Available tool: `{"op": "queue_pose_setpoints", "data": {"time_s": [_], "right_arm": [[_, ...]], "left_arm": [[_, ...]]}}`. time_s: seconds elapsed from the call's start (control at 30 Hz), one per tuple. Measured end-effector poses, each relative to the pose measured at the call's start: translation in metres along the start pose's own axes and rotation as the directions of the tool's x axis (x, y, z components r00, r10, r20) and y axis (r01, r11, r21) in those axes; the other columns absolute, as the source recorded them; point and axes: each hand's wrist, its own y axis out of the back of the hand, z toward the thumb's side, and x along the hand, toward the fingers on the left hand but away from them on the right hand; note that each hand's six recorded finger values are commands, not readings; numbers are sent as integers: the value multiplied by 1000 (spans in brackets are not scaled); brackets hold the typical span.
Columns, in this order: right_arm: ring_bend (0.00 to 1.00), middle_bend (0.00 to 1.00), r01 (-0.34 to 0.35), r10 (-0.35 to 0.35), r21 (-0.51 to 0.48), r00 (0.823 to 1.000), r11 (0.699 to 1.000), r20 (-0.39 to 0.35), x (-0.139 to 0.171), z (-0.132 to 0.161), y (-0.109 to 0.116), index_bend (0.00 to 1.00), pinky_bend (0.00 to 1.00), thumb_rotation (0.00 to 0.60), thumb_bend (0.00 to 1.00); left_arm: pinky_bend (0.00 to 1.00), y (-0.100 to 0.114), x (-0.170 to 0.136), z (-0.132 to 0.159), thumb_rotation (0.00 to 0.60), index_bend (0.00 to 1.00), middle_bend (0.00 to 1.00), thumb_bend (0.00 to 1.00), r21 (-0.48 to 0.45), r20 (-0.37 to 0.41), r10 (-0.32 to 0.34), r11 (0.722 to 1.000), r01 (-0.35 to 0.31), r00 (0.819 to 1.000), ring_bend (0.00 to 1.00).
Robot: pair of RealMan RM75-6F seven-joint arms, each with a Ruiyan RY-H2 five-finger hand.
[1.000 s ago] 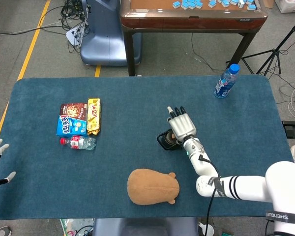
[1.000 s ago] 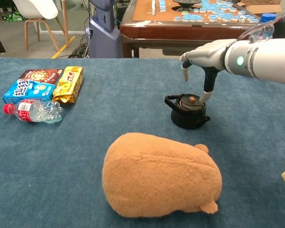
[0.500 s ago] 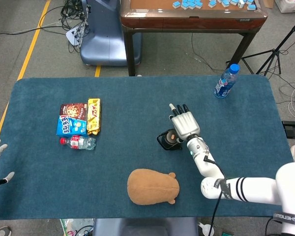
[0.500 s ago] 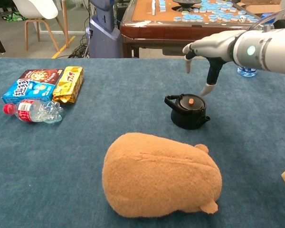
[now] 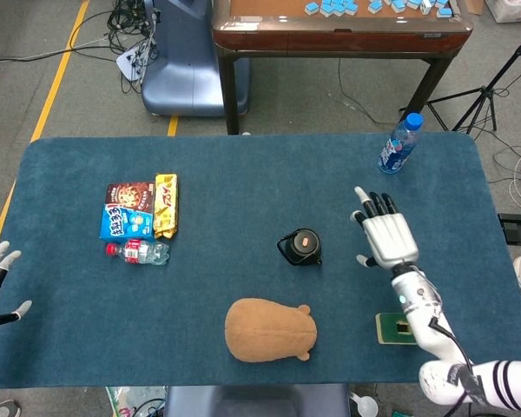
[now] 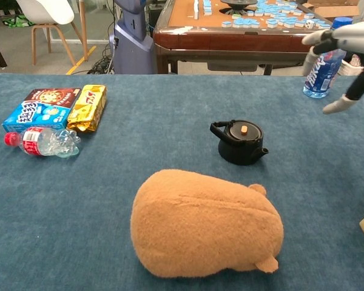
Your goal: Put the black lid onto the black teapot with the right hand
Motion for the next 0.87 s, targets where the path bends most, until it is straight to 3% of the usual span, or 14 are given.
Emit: {"op": "queue_pose_setpoints", "data": {"time_s": [0.47,0.67,0.87], "right_arm": [[0,2,102,-88,-114,989,988,115,115,-93,-34,296,0,600,151],[0,2,108,-92,-119,987,987,132,138,-113,-44,297,0,600,151],[0,2,116,-102,-115,988,987,115,139,-112,-44,297,0,600,151]], "left_arm": [[0,6,-5,35,600,123,0,219,28,32,-2,1000,1,999,0],[0,6,-11,48,600,123,0,218,45,42,1,999,-3,999,0],[0,4,-20,56,600,123,0,219,58,44,8,998,-11,999,0]]}}
